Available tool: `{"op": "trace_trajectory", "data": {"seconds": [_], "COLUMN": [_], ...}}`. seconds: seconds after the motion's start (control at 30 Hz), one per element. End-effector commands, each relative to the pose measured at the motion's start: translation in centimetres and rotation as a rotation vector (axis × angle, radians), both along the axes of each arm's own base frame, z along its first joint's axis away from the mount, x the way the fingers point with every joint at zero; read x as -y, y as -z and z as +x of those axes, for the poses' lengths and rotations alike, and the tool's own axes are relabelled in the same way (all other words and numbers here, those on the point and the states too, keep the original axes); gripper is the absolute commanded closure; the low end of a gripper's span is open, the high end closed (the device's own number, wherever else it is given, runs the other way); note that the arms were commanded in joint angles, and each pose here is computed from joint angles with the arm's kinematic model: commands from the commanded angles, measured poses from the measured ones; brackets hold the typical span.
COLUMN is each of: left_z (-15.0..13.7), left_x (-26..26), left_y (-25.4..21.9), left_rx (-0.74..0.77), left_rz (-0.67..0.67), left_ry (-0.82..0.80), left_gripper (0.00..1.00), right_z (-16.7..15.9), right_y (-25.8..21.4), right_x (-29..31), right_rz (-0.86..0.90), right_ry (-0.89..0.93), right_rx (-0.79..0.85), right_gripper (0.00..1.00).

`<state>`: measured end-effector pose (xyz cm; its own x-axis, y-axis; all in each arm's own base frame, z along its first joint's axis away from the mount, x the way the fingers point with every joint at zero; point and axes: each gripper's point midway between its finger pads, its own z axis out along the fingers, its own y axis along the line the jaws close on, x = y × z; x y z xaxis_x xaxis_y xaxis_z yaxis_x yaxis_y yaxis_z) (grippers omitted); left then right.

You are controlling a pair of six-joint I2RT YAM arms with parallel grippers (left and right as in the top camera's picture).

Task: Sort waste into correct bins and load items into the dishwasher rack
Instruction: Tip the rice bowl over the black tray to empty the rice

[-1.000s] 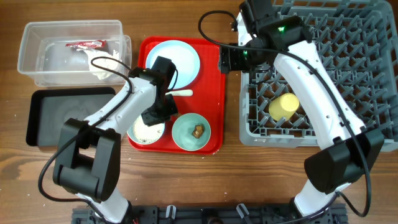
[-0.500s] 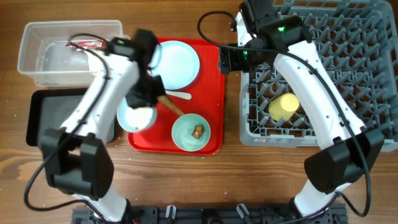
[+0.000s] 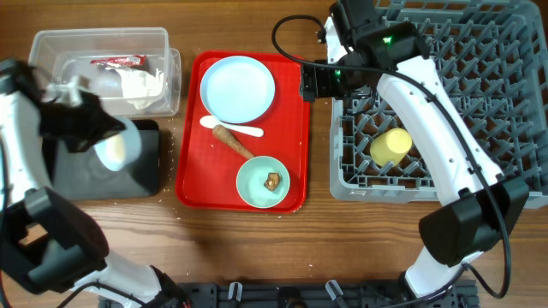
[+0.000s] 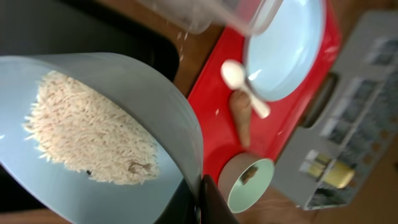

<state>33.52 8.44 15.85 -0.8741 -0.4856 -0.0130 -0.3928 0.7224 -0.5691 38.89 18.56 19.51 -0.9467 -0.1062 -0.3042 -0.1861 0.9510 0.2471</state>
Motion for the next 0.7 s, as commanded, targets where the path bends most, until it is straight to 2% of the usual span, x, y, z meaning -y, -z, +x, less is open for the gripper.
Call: {"op": "trace_trajectory", "data": {"seconds": [0.0,0.13,0.33,0.47,0.5,0.57,0.67], "left_z": [1.1,0.8,2.1,2.4,2.5,2.5,2.4], "left_x": [-1.9,-4.7,-7.5,-7.7,-7.5,-6.5,-6.1], "left_y": [-1.9,-1.4,-1.3,-0.3,-0.6,-2.6,-4.1], "left_rx": [0.212,0.261,0.432,0.423,0.431,0.437,0.436], "left_rz": [-0.154,-0.210,-0.366,-0.398,-0.429,-0.588,-0.688], "left_ry": [-0.004,-0.072,-0.146,-0.157,-0.167,-0.232,-0.280], "left_gripper": [0.96,0.96,0.96,0.96,0.96,0.96,0.96], "right_z": [-0.1,-0.2,-0.2,-0.2,-0.2,-0.3,-0.5], "right_y": [0.1,0.1,0.1,0.1,0.1,0.2,0.2], "right_x": [0.3,0.4,0.4,0.4,0.4,0.4,0.5], "right_rz": [-0.021,-0.023,-0.023,-0.023,-0.023,-0.024,-0.028], "right_ry": [-0.012,-0.012,-0.012,-0.012,-0.012,-0.012,-0.012], "right_rx": [0.009,0.003,0.003,0.004,0.004,0.001,-0.008], "right_gripper": [0.13,0.13,0.13,0.13,0.13,0.13,0.13]}}
